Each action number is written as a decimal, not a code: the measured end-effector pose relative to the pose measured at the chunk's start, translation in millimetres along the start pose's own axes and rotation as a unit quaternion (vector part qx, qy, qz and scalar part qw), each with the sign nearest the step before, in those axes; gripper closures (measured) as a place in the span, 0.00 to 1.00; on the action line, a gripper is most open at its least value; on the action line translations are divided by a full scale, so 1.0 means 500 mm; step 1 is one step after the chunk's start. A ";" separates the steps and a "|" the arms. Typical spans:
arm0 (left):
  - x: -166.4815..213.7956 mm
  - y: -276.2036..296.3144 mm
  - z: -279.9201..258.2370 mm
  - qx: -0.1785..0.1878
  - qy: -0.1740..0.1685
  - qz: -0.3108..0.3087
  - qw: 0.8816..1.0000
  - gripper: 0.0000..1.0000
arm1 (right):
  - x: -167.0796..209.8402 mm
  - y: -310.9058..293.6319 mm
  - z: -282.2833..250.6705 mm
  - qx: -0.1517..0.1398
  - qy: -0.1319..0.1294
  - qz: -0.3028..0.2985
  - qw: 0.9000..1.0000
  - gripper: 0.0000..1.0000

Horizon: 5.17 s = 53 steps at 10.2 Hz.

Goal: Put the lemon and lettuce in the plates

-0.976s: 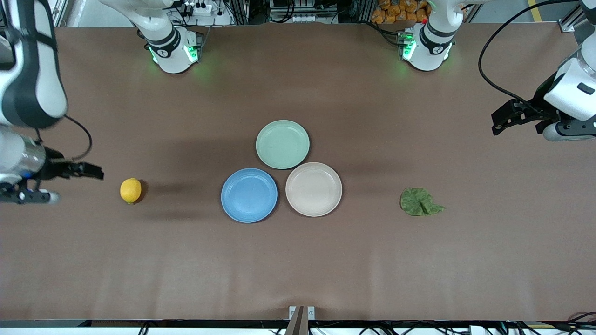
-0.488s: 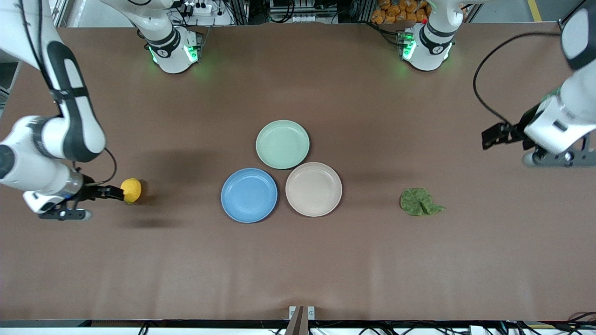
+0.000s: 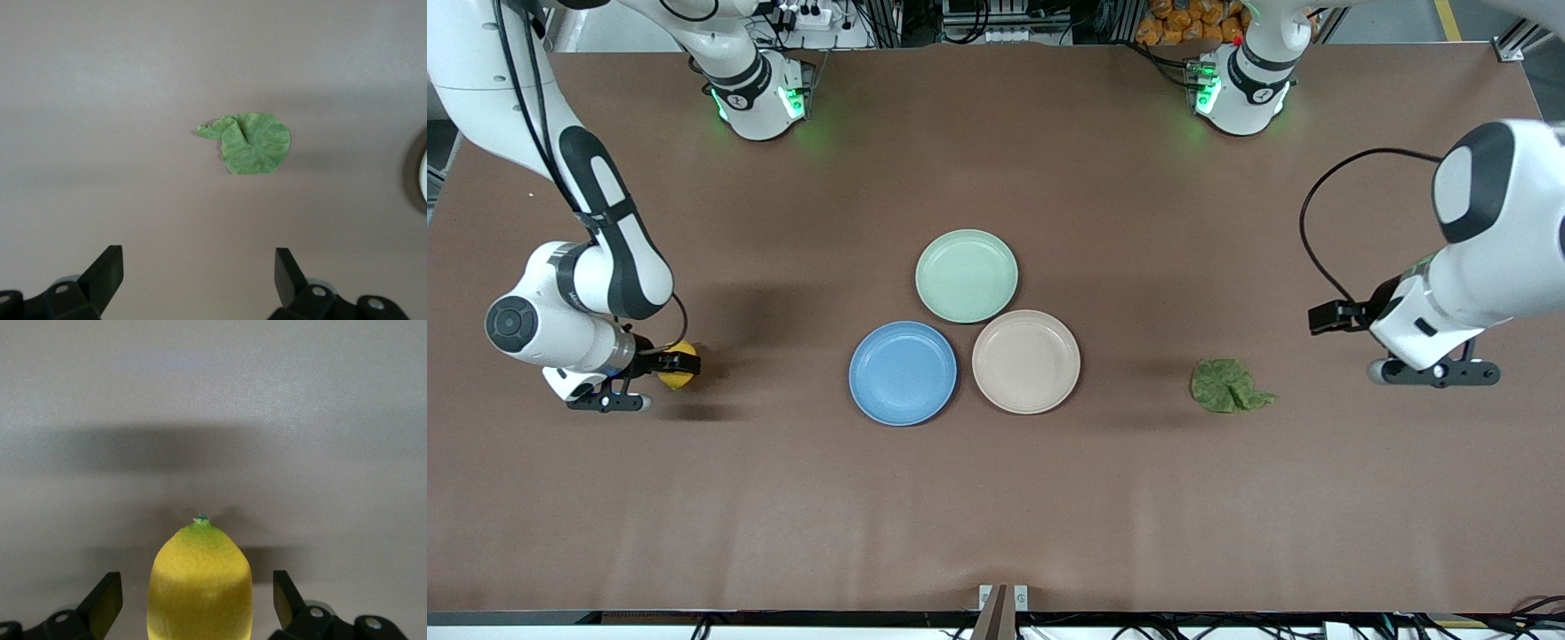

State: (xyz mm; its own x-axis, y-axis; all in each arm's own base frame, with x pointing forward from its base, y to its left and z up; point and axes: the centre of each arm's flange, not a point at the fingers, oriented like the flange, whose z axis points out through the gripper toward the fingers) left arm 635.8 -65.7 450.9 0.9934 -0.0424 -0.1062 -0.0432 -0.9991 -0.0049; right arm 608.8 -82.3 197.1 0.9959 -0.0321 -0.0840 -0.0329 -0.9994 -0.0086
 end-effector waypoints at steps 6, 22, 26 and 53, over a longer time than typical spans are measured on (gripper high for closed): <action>0.000 0.011 0.243 -0.007 0.025 0.006 1.000 0.00 | 0.038 -0.092 -0.064 0.020 -0.013 -0.018 1.000 0.39; 0.042 0.122 0.541 0.032 0.043 0.091 0.994 0.56 | 0.018 -0.772 -0.037 0.092 -0.036 0.138 0.985 0.30; 0.057 0.138 0.518 0.037 0.057 0.082 0.994 0.96 | 0.088 -0.677 -0.211 0.099 -0.019 0.161 0.982 0.00; -0.044 0.681 0.085 -0.018 0.122 -0.183 0.975 0.04 | -0.180 -0.217 -0.820 -0.003 -0.025 0.029 0.999 0.00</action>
State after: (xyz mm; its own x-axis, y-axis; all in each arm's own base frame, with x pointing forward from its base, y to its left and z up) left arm 594.7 -404.5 409.5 0.9373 0.3207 0.1361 0.3187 -0.9471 0.0372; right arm 557.2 24.2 614.2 0.9869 -0.0893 -0.1342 -0.0895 -0.9960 0.0042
